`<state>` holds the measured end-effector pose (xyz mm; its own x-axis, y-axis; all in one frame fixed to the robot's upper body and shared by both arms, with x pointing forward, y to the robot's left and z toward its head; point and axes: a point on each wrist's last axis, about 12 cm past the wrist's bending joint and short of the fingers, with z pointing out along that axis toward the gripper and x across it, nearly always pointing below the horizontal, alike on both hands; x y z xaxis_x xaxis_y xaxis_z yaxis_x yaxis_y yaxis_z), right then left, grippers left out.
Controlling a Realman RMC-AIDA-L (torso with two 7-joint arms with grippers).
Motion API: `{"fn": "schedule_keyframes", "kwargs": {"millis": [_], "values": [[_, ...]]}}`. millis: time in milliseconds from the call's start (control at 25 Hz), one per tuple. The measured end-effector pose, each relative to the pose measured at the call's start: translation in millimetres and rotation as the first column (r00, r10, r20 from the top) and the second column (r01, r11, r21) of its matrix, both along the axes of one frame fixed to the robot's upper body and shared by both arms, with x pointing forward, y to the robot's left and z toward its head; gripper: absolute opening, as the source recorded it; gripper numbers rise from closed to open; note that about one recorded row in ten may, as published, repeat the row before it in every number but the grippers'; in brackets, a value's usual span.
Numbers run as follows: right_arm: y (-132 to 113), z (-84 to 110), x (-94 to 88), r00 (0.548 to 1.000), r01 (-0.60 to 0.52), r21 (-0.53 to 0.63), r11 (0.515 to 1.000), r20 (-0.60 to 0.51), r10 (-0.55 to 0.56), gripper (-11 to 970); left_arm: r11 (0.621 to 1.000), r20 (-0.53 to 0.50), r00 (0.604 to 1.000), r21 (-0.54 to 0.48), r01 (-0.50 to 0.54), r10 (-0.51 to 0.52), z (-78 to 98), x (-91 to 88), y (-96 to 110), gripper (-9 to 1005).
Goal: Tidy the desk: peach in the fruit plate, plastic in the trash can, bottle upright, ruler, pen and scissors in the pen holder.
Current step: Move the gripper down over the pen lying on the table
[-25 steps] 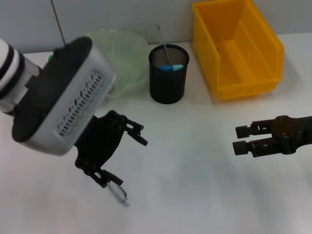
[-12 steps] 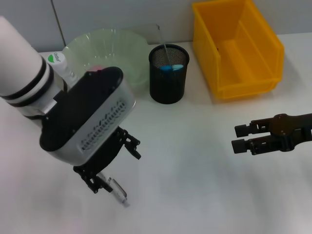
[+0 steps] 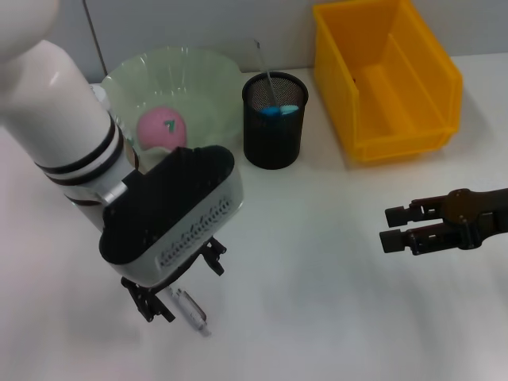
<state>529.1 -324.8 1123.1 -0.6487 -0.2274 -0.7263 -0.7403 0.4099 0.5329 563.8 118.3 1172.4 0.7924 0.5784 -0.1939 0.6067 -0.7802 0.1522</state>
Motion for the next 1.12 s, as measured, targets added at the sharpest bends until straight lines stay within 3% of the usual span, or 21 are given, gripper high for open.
{"fn": "schedule_keyframes", "kwargs": {"millis": [960,1040,1120], "values": [[1,-4.8,-1.9,0.999,0.023,0.004,1.000,-0.024,-0.023,764,0.986,0.041,0.995,0.143,0.088,-0.095,-35.2,5.6,-13,841],[0,-4.9,-2.1,0.999,0.024,0.004,1.000,-0.025,-0.023,763,0.985,0.045,0.994,0.147,0.091,-0.099,-35.5,6.2,-13,723],[0,-5.1,-2.4,0.999,0.024,0.004,1.000,-0.025,-0.024,763,0.985,0.048,0.994,0.148,0.092,-0.100,-35.2,6.6,-14,677]]}}
